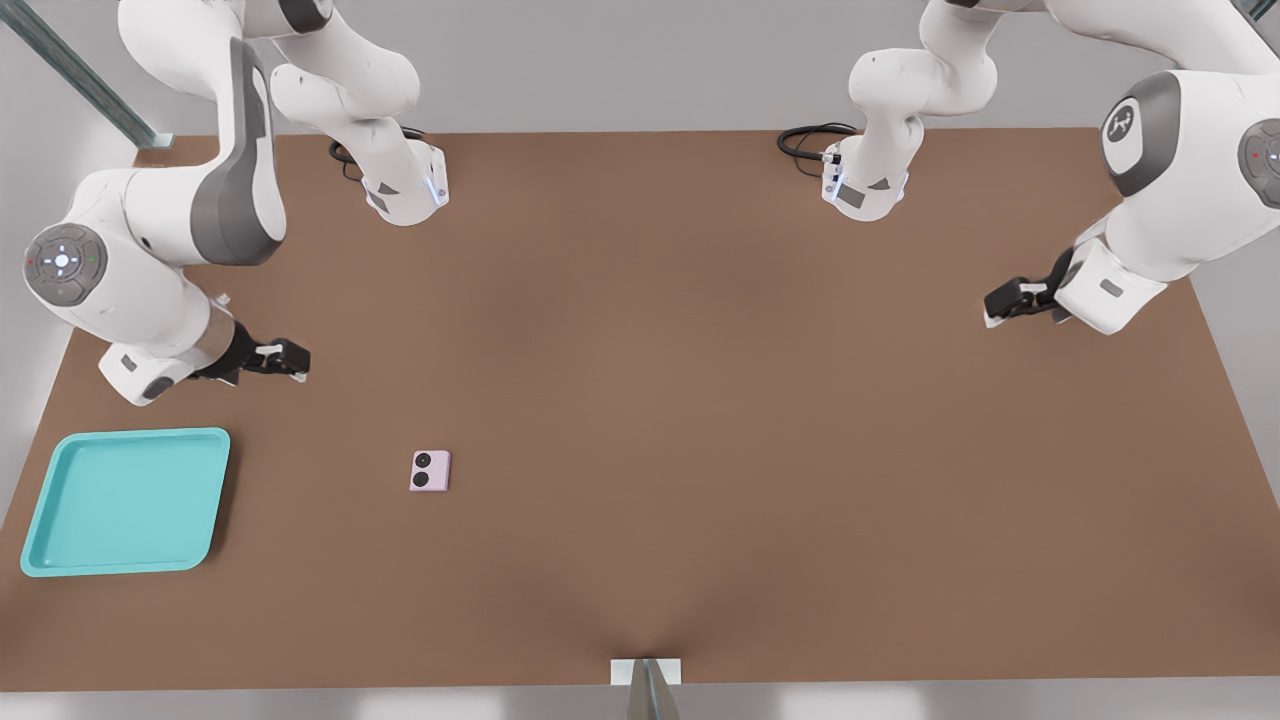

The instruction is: Keep left arm still and place phone on the tray with right arm

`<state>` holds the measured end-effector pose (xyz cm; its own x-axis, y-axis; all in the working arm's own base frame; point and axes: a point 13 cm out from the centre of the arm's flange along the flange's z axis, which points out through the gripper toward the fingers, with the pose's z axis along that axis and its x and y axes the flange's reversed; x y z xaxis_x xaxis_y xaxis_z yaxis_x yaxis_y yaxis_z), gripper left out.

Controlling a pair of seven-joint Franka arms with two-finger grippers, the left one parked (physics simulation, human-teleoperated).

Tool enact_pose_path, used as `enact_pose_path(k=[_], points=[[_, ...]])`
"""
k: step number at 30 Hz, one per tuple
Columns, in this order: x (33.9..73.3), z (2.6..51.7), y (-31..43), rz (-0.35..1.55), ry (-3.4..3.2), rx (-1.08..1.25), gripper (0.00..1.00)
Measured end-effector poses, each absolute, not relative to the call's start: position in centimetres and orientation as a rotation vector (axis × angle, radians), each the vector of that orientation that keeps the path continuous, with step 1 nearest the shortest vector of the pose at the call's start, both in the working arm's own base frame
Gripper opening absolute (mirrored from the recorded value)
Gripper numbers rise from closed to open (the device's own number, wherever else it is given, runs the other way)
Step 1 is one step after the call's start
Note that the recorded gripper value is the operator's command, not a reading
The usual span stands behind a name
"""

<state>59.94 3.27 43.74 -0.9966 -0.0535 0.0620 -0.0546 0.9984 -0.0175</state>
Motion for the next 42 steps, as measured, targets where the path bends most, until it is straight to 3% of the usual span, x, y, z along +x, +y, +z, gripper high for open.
enact_pose_path(k=[5,8,11,14,17,27,42], points=[[61.2,41.7,4.8,0.020,-3.084,0.106,1.00],[62.8,35.1,10.5,0.036,-3.033,0.213,1.00],[64.1,25.1,16.0,0.053,-2.984,0.296,1.00],[65.4,17.5,16.3,0.038,-2.988,0.236,1.00],[64.9,13.7,15.7,0.005,-3.008,0.150,1.00],[65.2,5.9,13.6,-0.032,-3.090,-0.061,1.00],[65.6,4.6,12.7,-0.047,-3.140,-0.134,1.00]])
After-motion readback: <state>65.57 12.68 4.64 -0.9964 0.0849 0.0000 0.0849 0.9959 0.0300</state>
